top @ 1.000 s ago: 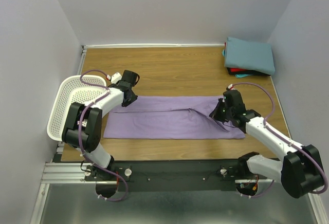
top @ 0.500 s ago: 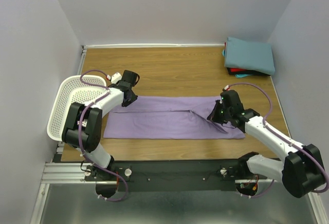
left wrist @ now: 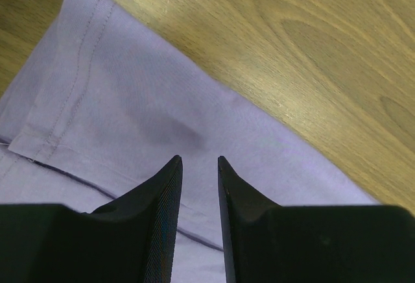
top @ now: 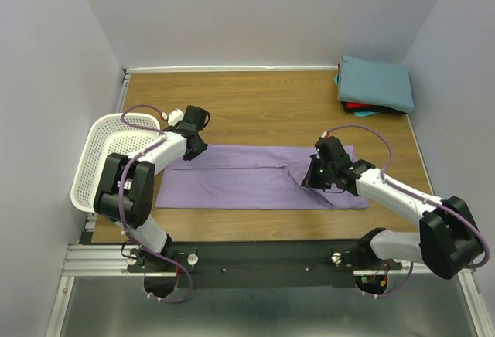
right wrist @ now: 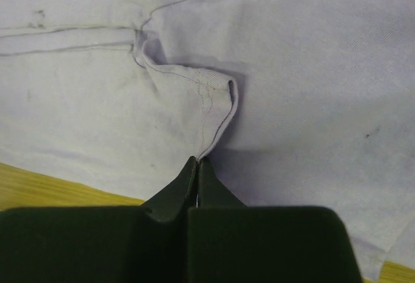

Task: Fold and stack the t-shirts
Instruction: Fold the tshirt

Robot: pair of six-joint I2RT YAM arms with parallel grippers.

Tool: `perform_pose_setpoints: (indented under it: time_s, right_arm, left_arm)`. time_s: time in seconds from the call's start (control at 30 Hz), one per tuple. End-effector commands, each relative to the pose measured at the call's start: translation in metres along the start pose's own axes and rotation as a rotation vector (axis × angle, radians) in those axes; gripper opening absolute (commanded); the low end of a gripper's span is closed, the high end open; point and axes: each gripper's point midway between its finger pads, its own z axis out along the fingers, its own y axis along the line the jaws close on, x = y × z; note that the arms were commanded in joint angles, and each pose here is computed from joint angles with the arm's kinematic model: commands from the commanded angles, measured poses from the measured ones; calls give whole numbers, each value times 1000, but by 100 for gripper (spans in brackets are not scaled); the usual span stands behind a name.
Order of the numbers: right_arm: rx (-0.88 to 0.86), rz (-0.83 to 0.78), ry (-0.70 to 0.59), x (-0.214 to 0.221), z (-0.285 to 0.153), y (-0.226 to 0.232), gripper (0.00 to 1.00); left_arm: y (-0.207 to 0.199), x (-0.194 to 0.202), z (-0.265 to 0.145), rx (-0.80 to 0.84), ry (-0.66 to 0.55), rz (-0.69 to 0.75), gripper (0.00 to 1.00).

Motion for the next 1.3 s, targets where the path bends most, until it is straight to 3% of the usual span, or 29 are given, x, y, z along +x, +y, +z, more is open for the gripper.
perform_pose_setpoints:
  time_s: [0.0, 0.37, 0.43, 0.47, 0.6, 0.7, 0.9, 1.07, 1.27]
  right_arm:
    - [39, 10, -13, -3, 6, 0, 2]
    - [58, -7, 15, -1, 25, 3, 5]
    - [55, -17, 16, 0, 26, 4, 13]
    - [49, -28, 13, -1, 25, 5, 30]
    - [9, -54, -47, -15, 13, 15, 56]
    - [20, -45, -125, -32, 3, 17, 61]
    - [120, -30, -194, -53, 11, 7, 61]
    - [189, -60, -168, -54, 39, -2, 57]
    - [197, -69, -171, -55, 43, -3, 52]
  left_arm:
    - [-5, 0, 2, 15, -1, 7, 36]
    - [-6, 1, 3, 16, 4, 8, 36]
    - [-6, 0, 2, 19, 2, 8, 36]
    - [-5, 0, 2, 19, 0, 9, 36]
    - [-5, 0, 2, 19, 0, 11, 36]
    - [-6, 0, 0, 23, 0, 12, 36]
    - [-7, -3, -3, 27, -7, 14, 36]
    - [-9, -5, -5, 33, -10, 19, 35]
    - [-8, -8, -8, 36, -19, 18, 36]
